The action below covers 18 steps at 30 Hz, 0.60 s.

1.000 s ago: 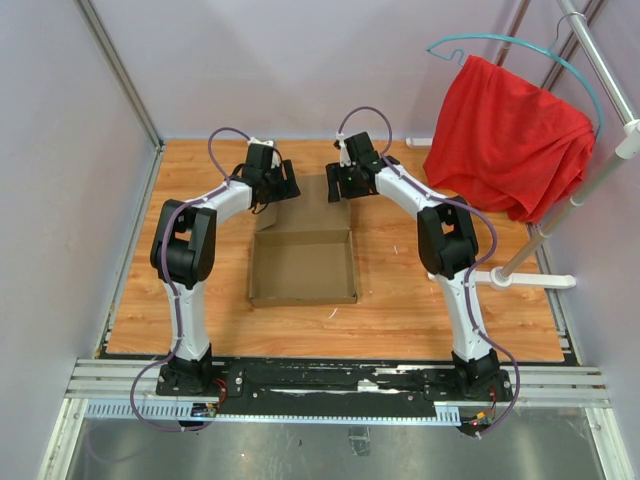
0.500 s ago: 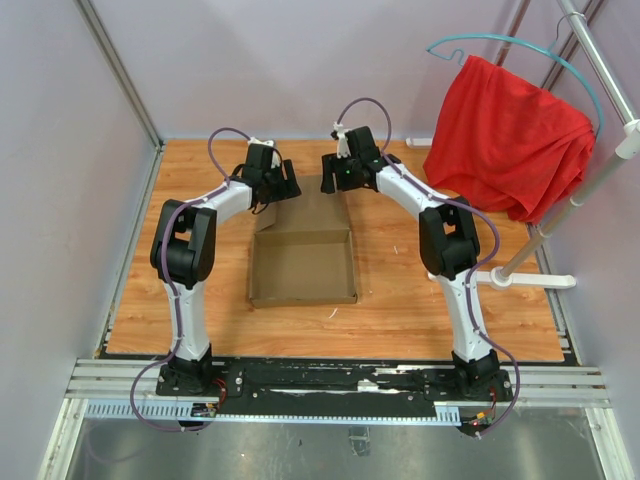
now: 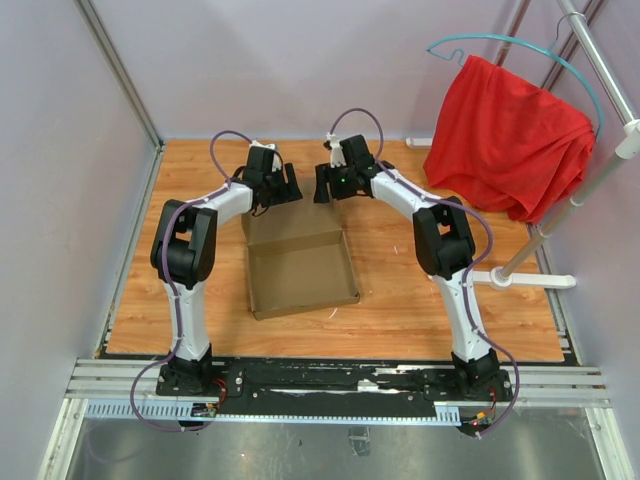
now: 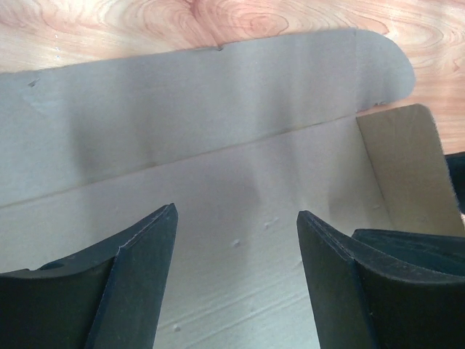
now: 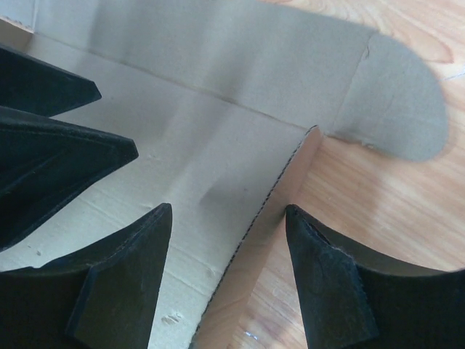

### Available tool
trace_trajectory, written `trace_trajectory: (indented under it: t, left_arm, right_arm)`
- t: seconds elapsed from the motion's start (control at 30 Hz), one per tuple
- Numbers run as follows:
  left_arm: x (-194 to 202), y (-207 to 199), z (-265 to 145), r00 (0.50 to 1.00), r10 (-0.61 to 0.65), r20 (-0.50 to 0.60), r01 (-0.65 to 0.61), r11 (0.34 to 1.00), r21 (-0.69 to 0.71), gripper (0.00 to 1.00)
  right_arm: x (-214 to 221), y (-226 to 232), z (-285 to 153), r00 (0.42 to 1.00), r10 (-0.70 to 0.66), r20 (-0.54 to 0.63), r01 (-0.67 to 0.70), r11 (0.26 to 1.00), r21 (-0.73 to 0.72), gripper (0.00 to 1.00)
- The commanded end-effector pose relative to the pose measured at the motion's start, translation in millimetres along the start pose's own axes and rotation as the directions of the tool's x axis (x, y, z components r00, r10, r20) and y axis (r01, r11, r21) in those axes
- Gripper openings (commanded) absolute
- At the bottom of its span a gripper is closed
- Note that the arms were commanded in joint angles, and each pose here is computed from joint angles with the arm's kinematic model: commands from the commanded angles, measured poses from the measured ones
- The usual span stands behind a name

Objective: Fold the paper box

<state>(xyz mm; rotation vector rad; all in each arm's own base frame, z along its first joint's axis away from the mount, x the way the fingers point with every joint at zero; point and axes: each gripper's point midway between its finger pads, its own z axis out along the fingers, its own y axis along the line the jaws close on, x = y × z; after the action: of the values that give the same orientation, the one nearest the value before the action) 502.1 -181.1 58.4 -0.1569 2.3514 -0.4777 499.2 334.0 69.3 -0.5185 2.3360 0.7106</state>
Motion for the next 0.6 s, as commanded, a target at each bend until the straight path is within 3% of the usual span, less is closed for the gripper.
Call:
trace_trajectory:
  t: [0.0, 0.27, 0.4, 0.57]
  left_arm:
    - [1.2, -7.9, -5.0, 1.0, 0.001, -0.007, -0.001, 1.0, 0.026, 0.73]
    - [-2.7, -10.4, -9.6, 1.0, 0.002, 0.001, -0.002, 1.0, 0.031, 0.73]
    - [-14.9, -12.2, -22.1, 1.0, 0.003, 0.031, -0.004, 1.0, 0.014, 0.73]
    - [-36.0, -15.3, -48.9, 0.996, 0.009, 0.089, -0.007, 1.0, -0.014, 0.73]
  right_arm:
    - [8.5, 14.9, 1.6, 0.999, -0.044, -0.016, 0.044, 0.999, -0.011, 0.65]
    - [1.4, 9.9, -10.3, 0.998, -0.054, 0.013, 0.053, 0.996, 0.074, 0.65]
    - [-2.2, -6.0, -18.9, 0.997, -0.055, -0.045, 0.062, 0.981, 0.184, 0.61]
    - [-9.5, -15.9, -27.6, 0.996, -0.051, -0.069, 0.068, 0.963, 0.261, 0.26]
